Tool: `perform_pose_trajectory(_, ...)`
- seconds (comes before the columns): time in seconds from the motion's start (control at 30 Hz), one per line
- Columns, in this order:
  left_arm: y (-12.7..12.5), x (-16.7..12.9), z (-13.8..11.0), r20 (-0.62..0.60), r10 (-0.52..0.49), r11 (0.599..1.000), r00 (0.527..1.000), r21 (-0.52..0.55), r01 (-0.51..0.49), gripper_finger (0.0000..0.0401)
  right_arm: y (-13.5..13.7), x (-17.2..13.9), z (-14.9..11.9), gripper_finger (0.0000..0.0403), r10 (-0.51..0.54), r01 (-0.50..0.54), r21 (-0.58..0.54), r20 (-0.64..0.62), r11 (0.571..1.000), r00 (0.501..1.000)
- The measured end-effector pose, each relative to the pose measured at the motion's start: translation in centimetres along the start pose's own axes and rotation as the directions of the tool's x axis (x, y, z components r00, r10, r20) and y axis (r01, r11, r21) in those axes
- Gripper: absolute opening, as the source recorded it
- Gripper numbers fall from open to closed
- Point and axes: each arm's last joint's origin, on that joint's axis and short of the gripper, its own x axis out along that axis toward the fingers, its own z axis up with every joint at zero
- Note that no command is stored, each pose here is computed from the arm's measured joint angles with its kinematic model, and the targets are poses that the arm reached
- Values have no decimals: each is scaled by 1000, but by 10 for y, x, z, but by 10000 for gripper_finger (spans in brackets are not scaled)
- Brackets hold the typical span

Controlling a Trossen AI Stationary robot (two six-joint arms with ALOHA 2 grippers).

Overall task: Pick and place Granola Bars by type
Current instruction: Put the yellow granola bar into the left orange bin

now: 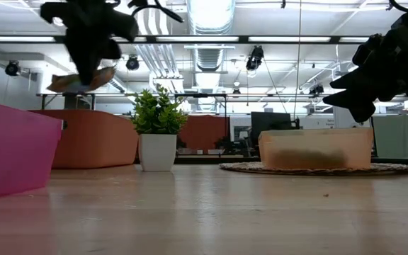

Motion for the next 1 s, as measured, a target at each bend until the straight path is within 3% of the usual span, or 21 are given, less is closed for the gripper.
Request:
perform_pose_trajectory(0.33,60,-21,-1,-11,125,991,992,-53,-126,0,0,0,0,203,0,0,0,0,1000,1000)
perform_pose_trajectory(0.7,114,-2,-25,-126,145,971,981,-171,-165,0,0,0,0,203,0,0,0,0,1000,1000)
perform_pose_trajectory(1.0,126,31,-38,-146,69,962,987,-253,-105,0,0,0,0,203,0,0,0,0,1000,1000)
